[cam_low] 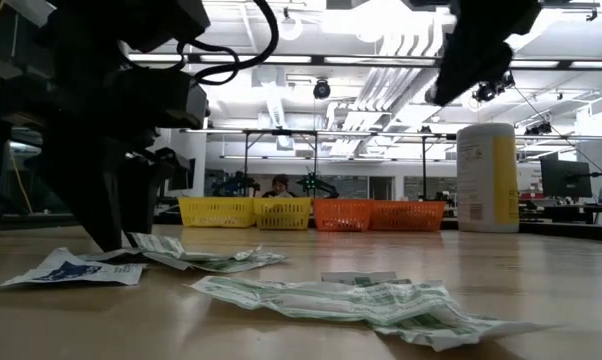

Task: Pick & Place First Aid Supplies
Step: Put the gray packet into the right yellow bin

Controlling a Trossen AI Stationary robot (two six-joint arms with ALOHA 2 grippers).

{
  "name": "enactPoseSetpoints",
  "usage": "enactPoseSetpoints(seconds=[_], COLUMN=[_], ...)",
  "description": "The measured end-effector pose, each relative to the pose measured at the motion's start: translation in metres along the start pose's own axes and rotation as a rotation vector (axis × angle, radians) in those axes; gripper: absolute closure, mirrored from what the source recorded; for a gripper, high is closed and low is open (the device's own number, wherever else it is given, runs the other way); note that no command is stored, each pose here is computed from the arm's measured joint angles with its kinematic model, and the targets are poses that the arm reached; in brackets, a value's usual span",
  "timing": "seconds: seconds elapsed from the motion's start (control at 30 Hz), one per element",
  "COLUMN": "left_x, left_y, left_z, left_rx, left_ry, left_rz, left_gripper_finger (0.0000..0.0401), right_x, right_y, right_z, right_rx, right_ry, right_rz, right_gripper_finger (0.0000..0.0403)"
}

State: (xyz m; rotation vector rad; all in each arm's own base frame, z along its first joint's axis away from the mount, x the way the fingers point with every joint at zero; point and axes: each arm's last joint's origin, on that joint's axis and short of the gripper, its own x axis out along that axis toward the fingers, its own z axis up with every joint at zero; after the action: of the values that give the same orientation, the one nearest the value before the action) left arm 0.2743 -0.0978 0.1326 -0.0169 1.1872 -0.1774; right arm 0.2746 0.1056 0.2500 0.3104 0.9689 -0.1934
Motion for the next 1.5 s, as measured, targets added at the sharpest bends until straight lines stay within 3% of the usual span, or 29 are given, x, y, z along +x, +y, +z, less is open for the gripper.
enactPoseSetpoints(seconds=[0.57, 0.73, 1.1, 1.5], left_x=[0.011, 0.011, 0.011, 0.003], left_y=[0.002, 0.003, 0.003, 0.004], left_z=[-0.004, -0.004, -0.004, -0.003], left_rx=[0.000, -0.004, -0.015, -0.119], left_ry=[0.035, 0.033, 0.026, -0.012], left_rz=[0.044, 0.063, 0.075, 0.135], left_gripper_finger=[0.0247, 0.0278, 0.0391, 0.0400], right_x=[-0.013, -0.014, -0.015, -0.012], right_y=[0.012, 0.012, 0.010, 0.002], right_z=[-0.038, -0.042, -0.040, -0.032], right_rx=[0.028, 0.010, -0.021, -0.037], right_ry=[0.043, 0.025, -0.030, -0.046], right_rz=[-0.199, -0.234, -0.285, -0.324], right_gripper_finger=[0.0265, 0.0265, 0.0265, 0.0265])
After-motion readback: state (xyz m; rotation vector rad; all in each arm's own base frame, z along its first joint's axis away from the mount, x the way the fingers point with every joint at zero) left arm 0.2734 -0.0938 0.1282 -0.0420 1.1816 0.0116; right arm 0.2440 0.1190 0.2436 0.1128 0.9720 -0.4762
